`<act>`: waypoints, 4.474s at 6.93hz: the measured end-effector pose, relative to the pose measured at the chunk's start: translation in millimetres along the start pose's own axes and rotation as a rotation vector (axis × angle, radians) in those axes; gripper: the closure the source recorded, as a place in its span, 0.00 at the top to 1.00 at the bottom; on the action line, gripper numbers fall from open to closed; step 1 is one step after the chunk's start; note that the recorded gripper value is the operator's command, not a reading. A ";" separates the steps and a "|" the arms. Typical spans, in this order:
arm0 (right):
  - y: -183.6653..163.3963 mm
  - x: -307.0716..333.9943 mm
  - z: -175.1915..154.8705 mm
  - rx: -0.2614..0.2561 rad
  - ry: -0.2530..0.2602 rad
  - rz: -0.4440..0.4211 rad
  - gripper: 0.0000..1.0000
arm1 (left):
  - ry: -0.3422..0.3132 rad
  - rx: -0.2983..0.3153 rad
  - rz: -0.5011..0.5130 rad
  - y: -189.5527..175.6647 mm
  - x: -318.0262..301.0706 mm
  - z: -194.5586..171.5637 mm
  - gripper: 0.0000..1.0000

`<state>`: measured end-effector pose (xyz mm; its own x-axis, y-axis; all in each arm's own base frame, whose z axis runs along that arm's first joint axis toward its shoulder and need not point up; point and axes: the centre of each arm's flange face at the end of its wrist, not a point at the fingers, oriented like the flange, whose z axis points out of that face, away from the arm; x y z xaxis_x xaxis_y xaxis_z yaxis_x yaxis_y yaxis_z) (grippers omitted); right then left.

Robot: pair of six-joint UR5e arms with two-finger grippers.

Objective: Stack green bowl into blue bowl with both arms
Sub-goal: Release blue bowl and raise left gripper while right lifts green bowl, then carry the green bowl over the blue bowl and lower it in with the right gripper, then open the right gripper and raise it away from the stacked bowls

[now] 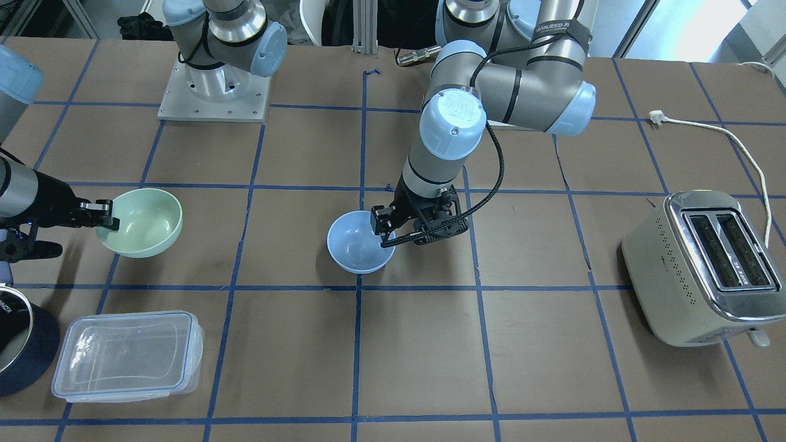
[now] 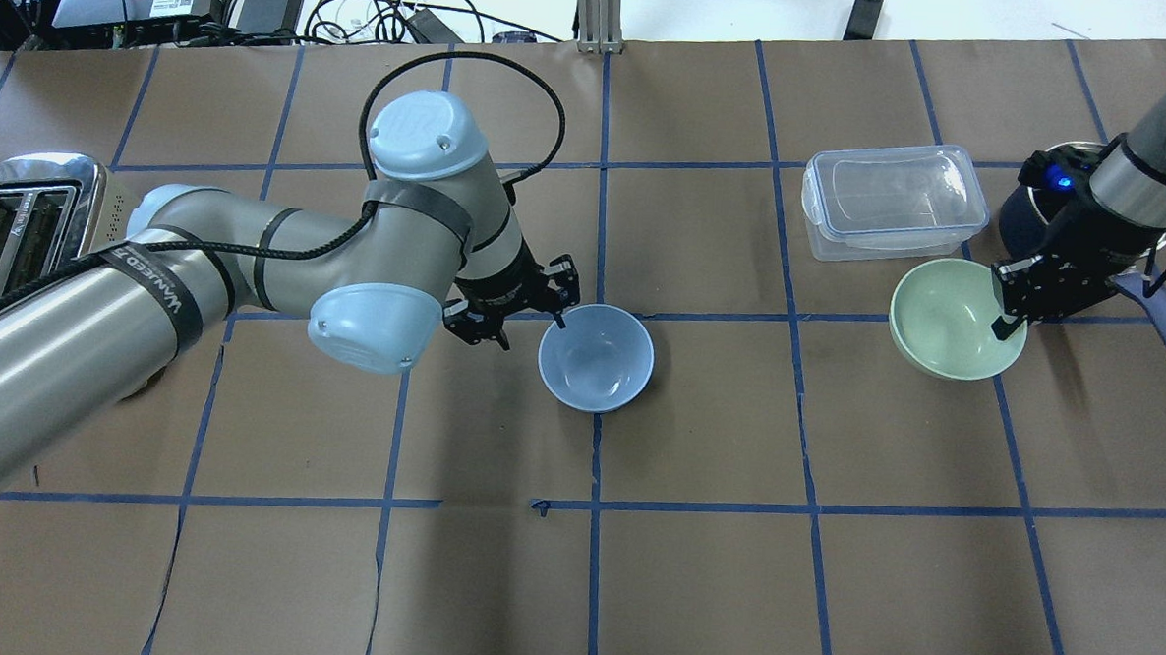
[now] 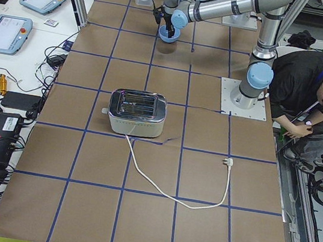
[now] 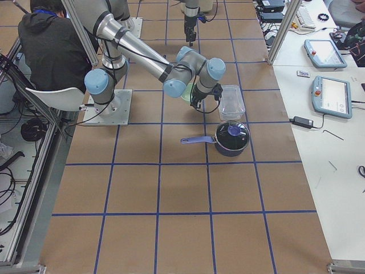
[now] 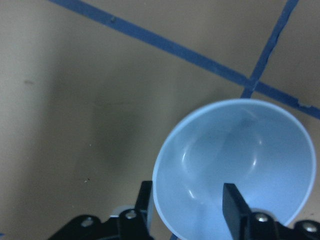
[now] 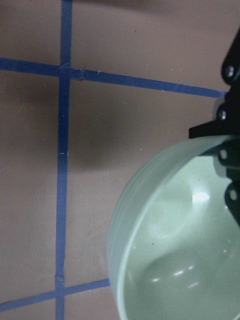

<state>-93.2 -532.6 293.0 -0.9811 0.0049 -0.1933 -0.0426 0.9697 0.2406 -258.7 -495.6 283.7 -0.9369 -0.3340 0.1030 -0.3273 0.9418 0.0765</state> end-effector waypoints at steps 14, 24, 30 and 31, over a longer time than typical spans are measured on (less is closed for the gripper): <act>0.7 -323.5 105.5 0.012 -0.150 0.328 0.02 | -0.142 0.063 0.351 -56.0 -93.2 -214.5 1.00; -7.7 -325.2 96.8 0.104 -0.170 0.306 1.00 | -0.142 0.053 0.352 -52.2 -95.0 -209.5 1.00; -20.3 -241.7 -34.5 0.269 0.065 0.249 1.00 | -0.142 0.056 0.343 -52.3 -94.8 -210.8 1.00; -1.5 -244.0 -60.4 0.309 0.070 0.198 1.00 | -0.142 0.060 0.335 -52.4 -94.6 -212.3 1.00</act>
<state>134.9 -550.0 397.3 -0.9757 0.1933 -0.1032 0.1977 0.9797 -0.0336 -126.8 -521.4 480.5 -0.9997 -0.0021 -0.0261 -0.0022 1.0000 0.0033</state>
